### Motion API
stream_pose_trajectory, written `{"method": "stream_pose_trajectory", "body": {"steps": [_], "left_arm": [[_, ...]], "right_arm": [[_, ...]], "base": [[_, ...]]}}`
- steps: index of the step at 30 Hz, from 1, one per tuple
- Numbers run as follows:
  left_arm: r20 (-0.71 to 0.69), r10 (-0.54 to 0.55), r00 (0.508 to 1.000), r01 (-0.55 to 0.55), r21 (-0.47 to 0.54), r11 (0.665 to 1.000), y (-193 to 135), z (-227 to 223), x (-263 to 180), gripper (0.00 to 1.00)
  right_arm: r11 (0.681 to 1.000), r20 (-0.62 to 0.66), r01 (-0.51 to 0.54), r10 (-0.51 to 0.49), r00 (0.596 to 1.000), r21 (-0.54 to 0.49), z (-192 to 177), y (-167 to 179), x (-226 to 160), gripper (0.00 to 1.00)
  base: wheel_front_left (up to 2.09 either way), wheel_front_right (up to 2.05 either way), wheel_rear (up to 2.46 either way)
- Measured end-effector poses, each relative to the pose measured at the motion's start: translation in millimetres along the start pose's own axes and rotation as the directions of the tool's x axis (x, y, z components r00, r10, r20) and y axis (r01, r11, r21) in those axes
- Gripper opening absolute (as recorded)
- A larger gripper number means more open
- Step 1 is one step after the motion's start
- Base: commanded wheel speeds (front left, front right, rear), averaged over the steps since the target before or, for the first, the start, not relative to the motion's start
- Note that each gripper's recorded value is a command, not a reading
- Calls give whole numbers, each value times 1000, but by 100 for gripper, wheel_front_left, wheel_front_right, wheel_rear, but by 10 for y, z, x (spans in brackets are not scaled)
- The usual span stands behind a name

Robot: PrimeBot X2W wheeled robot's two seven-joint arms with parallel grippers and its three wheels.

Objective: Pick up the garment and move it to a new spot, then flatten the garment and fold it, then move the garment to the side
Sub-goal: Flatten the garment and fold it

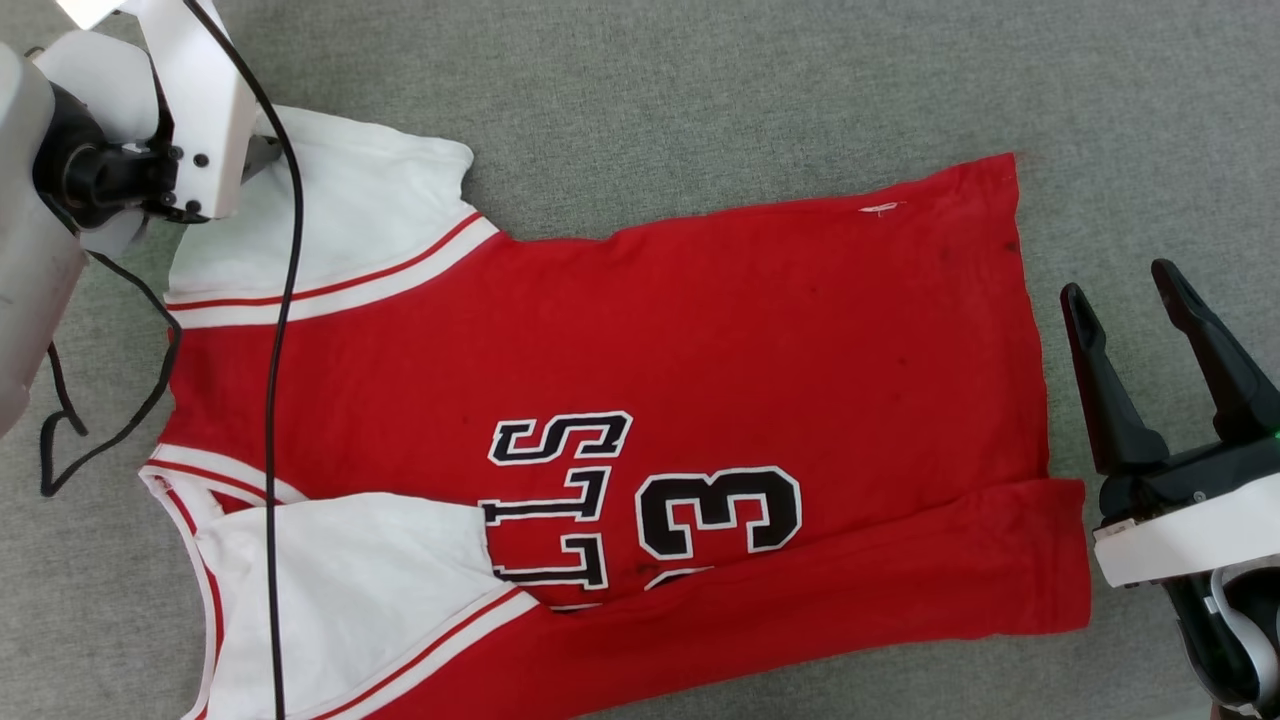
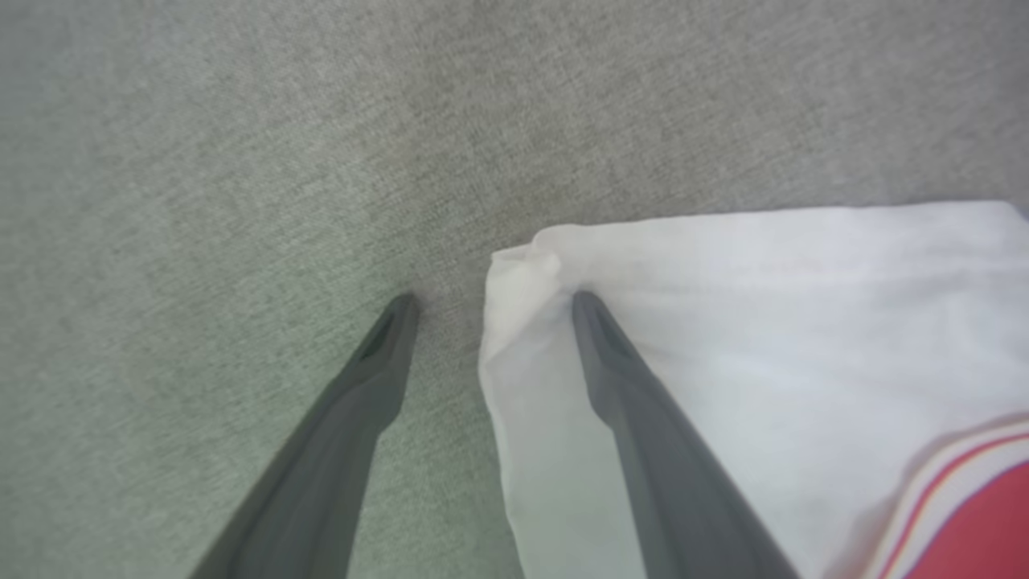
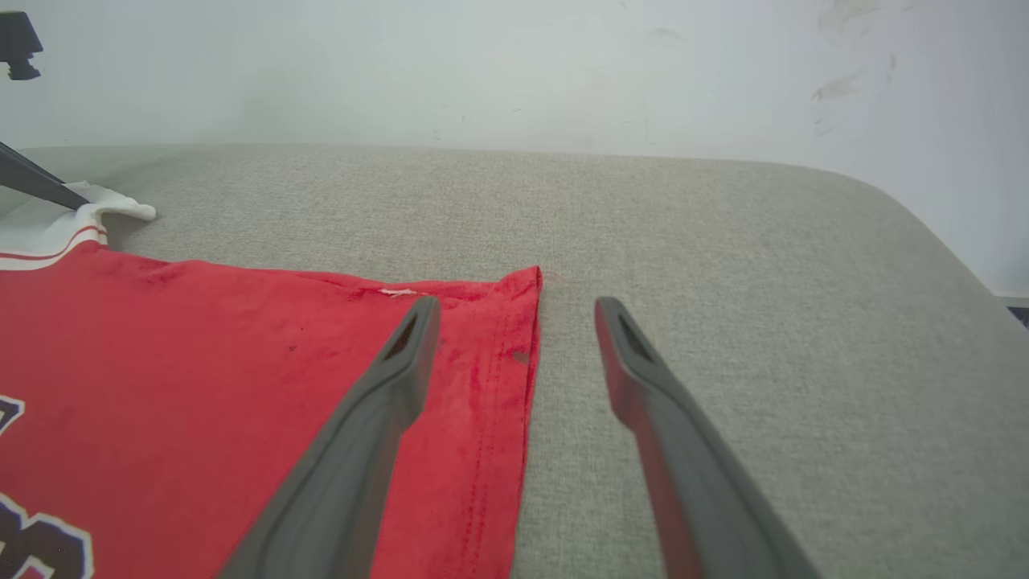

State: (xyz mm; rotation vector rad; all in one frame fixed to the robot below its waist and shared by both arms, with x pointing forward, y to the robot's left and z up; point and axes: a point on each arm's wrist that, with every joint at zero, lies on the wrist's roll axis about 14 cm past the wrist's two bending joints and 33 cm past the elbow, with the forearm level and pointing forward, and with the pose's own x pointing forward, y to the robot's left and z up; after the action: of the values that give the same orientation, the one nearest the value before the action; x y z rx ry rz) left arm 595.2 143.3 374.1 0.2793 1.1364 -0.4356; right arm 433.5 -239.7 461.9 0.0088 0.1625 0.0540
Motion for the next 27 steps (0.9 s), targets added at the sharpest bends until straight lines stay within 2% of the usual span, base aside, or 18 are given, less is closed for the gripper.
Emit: {"method": "stream_pose_trajectory", "body": {"steps": [1, 2, 3, 4, 11, 17, 22, 27], "left_arm": [[-6, -5, 1000, 5, -3, 1000, -8, -13, 29, 100], [-12, -11, 1000, 11, -1, 1000, -14, -28, 47, 88], [-17, -13, 1000, 13, -3, 1000, -13, -42, 51, 38], [-18, -16, 1000, 16, -3, 1000, -16, -49, 49, 0], [53, -40, 998, 39, 8, 999, -137, -10, -70, 0], [203, -37, 979, 32, 29, 999, -196, 186, -438, 0], [294, -32, 955, 13, 66, 998, -234, 208, -728, 0], [355, -31, 934, -7, 106, 994, -265, 175, -951, 0]], "right_arm": [[1000, -8, 3, -3, 1000, 1, -29, -12, 0, 100], [1000, -10, 5, -5, 1000, 2, -43, -22, 3, 100], [1000, -10, 6, -6, 1000, 1, -51, -28, 8, 100], [1000, -11, 6, -6, 1000, -1, -53, -38, 14, 100], [1000, 46, 9, -8, 999, -20, 172, -133, 84, 100], [993, 53, -42, 48, 997, -109, 526, -174, 197, 100], [976, -97, -138, 123, 988, -170, 580, -110, 363, 100], [955, -320, -230, 163, 933, -185, 474, -57, 484, 100]], "base": [[0, 0, 0], [0, 0, 0], [0, 0, 0], [0, 0, 0], [0, 0, 0], [0, 0, 0], [0, 0, 0], [0, 0, 0]]}}
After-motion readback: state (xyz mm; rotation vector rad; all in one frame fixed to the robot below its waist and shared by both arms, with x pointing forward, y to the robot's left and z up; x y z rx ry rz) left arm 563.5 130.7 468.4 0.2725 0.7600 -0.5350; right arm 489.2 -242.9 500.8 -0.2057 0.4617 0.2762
